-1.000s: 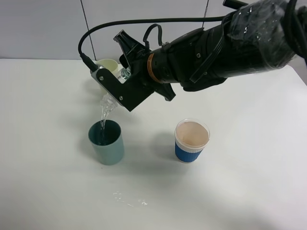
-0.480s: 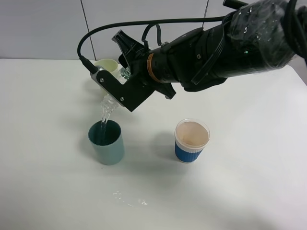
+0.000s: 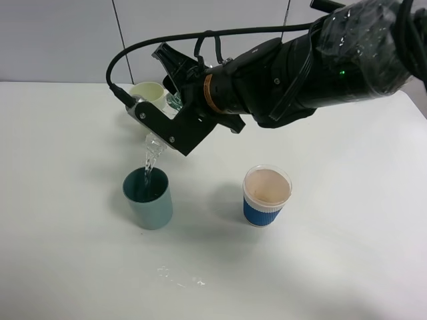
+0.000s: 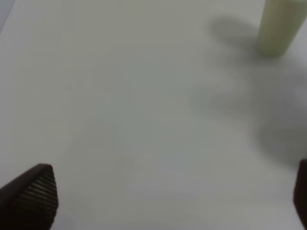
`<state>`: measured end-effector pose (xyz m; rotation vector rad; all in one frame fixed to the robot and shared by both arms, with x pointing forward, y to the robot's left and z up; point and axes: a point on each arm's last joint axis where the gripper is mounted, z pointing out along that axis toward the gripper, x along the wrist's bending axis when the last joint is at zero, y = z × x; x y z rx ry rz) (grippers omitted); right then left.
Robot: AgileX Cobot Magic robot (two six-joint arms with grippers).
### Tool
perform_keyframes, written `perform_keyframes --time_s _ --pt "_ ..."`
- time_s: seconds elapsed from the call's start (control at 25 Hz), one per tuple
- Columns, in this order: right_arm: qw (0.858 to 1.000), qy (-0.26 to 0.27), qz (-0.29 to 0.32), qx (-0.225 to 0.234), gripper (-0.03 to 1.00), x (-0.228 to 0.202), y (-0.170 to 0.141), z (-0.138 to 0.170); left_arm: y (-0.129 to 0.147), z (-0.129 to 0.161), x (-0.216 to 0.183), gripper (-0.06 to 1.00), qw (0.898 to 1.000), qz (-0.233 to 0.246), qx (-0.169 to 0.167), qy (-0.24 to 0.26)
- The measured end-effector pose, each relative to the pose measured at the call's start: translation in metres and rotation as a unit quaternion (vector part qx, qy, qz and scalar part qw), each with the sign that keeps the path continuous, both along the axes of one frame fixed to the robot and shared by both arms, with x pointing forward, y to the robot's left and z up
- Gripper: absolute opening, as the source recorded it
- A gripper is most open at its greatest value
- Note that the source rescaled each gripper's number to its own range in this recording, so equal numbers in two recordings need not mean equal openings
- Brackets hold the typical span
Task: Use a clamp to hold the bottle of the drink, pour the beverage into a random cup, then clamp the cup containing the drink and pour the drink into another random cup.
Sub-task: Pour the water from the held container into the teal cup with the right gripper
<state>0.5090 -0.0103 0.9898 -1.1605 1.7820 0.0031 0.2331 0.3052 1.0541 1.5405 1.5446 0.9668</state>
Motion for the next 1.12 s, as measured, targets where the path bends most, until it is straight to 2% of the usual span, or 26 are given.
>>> perform_keyframes --time_s 1.12 --pt "1.0 -0.016 0.014 -0.012 0.02 0.0004 0.0007 0.0012 0.0 0.0 0.0 1.0 1.0 0.0 0.0 0.0"
